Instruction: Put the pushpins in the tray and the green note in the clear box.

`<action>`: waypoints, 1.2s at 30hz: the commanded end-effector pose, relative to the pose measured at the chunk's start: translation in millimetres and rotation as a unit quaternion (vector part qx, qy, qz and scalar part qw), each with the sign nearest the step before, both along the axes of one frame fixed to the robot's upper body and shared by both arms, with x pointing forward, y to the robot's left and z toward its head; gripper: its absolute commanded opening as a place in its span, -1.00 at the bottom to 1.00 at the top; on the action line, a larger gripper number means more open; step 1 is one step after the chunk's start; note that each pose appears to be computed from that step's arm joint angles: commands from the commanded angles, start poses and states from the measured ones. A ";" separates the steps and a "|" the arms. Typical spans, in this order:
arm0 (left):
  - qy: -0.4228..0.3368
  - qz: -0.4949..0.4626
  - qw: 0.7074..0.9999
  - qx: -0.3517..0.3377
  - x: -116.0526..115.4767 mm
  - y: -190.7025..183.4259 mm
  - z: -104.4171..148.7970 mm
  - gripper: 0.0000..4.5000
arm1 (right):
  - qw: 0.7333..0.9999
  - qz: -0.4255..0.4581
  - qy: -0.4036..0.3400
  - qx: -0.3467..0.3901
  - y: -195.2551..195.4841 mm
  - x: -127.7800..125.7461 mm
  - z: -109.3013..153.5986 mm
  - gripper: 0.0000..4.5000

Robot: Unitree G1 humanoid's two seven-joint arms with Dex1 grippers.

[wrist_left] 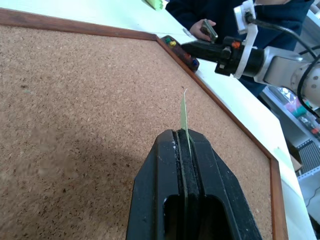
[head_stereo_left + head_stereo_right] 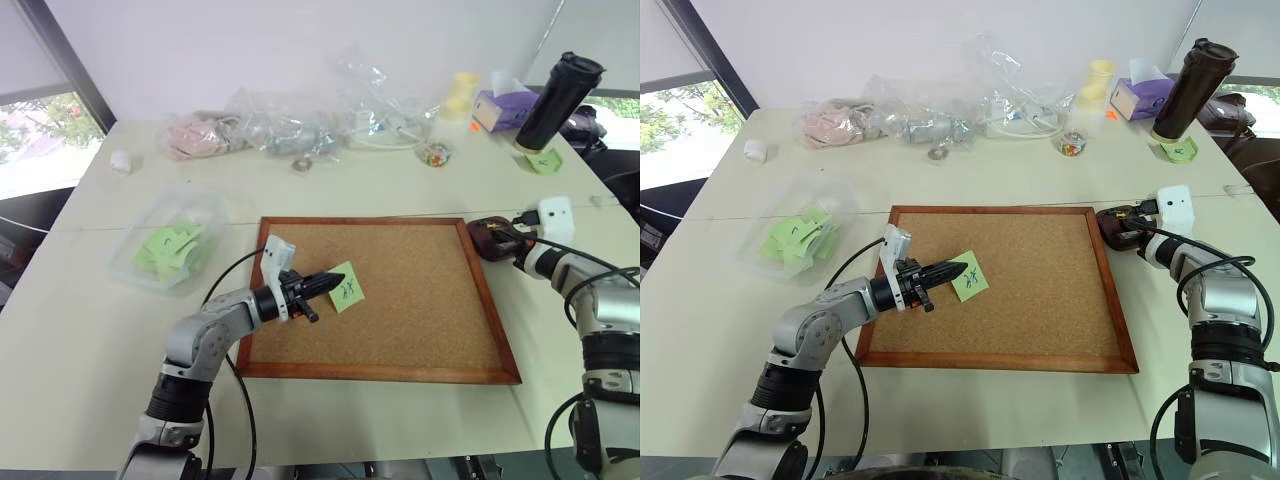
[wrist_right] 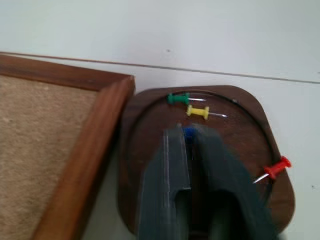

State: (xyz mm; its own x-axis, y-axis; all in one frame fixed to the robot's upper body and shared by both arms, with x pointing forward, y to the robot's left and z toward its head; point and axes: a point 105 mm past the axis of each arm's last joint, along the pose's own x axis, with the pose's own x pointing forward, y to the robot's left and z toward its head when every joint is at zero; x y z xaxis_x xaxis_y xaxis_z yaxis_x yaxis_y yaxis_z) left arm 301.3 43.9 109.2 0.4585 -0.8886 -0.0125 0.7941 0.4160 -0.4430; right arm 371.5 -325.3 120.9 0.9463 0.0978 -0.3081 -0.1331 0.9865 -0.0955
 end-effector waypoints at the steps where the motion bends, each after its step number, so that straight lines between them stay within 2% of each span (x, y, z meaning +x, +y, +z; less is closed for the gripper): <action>1: -0.023 -0.002 1.000 -0.002 -3.5 -1.1 8.5 -1.00 | 1.000 0.009 -0.023 -0.005 3.3 5.0 11.8 0.08; 5: -0.024 0.002 1.000 0.001 -3.4 -0.5 8.4 -1.00 | 0.999 0.025 -0.034 -0.021 7.7 4.6 17.3 0.98; 9: -0.024 0.004 1.000 0.002 -2.6 -0.3 8.1 -1.00 | 0.998 0.040 -0.045 -0.024 14.0 3.4 24.8 0.98; 12: -0.028 0.003 1.000 0.005 -2.3 -1.8 8.5 -1.00 | 0.991 0.087 -0.094 -0.029 34.9 0.6 64.2 0.98; 16: -0.040 0.003 0.999 0.011 -1.7 -0.8 12.6 -1.00 | 0.976 0.185 -0.111 -0.017 78.3 -17.6 92.0 0.98; 20: -0.065 0.003 0.998 0.020 -2.5 2.4 23.3 -1.00 | 0.950 0.302 -0.084 -0.006 125.0 -48.4 93.4 0.98; 24: -0.106 0.002 0.994 0.035 -5.4 8.6 43.7 -1.00 | 0.899 0.437 -0.039 0.010 173.5 -91.4 83.3 0.98; 26: -0.131 0.020 0.990 0.040 -3.2 15.3 58.3 -1.00 | 0.881 0.471 -0.035 0.021 186.1 -102.7 82.3 0.98; 31: -0.188 0.142 0.971 0.049 17.9 58.6 106.9 -1.00 | 0.874 0.485 -0.029 0.021 196.3 -103.8 75.1 0.98; 34: -0.214 0.262 0.938 0.079 30.3 126.2 135.6 -1.00 | 0.870 0.493 -0.026 0.020 203.8 -100.1 67.8 0.98; 36: -0.220 0.311 0.917 0.117 30.8 164.0 141.3 -1.00 | 0.866 0.499 -0.028 0.019 208.0 -96.9 66.7 0.98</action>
State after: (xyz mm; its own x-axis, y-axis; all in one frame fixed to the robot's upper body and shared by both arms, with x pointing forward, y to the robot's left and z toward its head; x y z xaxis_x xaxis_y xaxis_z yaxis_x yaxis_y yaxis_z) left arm 334.8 184.0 239.3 0.8492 -0.5175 0.1055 0.5207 0.8538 -0.0028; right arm 273.2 -122.1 177.8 0.4035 0.8746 -0.2689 -0.9126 0.4061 -0.0484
